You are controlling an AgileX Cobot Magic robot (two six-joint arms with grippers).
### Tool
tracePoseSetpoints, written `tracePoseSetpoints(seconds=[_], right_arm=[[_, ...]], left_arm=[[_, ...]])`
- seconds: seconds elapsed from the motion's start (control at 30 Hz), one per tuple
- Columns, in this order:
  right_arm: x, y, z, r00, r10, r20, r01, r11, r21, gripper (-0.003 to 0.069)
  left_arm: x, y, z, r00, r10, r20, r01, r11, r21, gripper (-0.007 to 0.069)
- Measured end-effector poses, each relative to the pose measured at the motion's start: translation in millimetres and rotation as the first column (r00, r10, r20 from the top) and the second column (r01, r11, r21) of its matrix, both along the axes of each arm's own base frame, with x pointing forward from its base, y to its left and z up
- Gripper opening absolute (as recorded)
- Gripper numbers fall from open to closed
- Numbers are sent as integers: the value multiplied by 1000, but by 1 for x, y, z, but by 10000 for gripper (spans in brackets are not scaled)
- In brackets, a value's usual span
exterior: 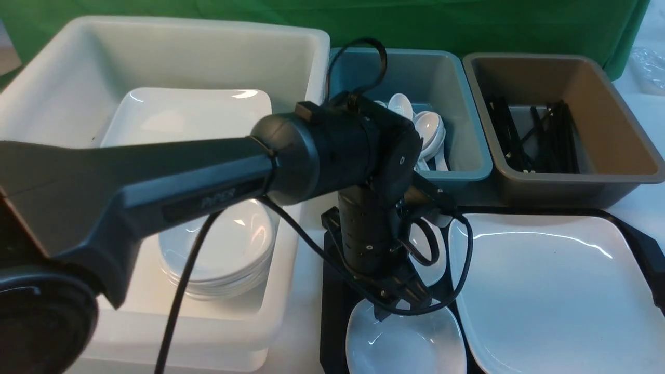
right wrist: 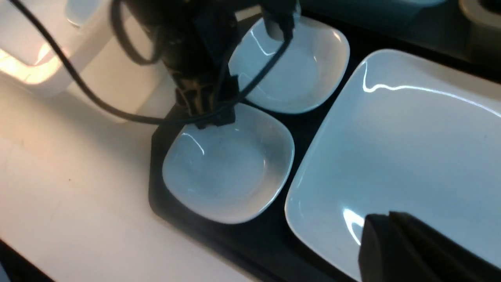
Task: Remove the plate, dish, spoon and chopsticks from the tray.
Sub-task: Use the left arm to grab a small plate from the dinner plate
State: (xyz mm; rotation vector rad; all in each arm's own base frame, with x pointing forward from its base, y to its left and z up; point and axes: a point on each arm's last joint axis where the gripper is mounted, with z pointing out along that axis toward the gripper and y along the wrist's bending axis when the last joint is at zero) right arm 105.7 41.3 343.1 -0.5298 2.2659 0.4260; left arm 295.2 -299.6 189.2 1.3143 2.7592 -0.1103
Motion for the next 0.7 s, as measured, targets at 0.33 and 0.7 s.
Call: tracePoseSetpoints(seconds=[0.33, 0.7], right_arm=[[-2, 0, 2, 999, 10, 33, -10, 1000, -10, 29], [0, -1, 3, 998, 1, 57, 0, 1000, -10, 27]], left_arm=[[1, -5, -22, 999, 11, -43, -10, 1000, 9, 508], [-4, -3, -16, 994, 28, -106, -24, 999, 34, 178]])
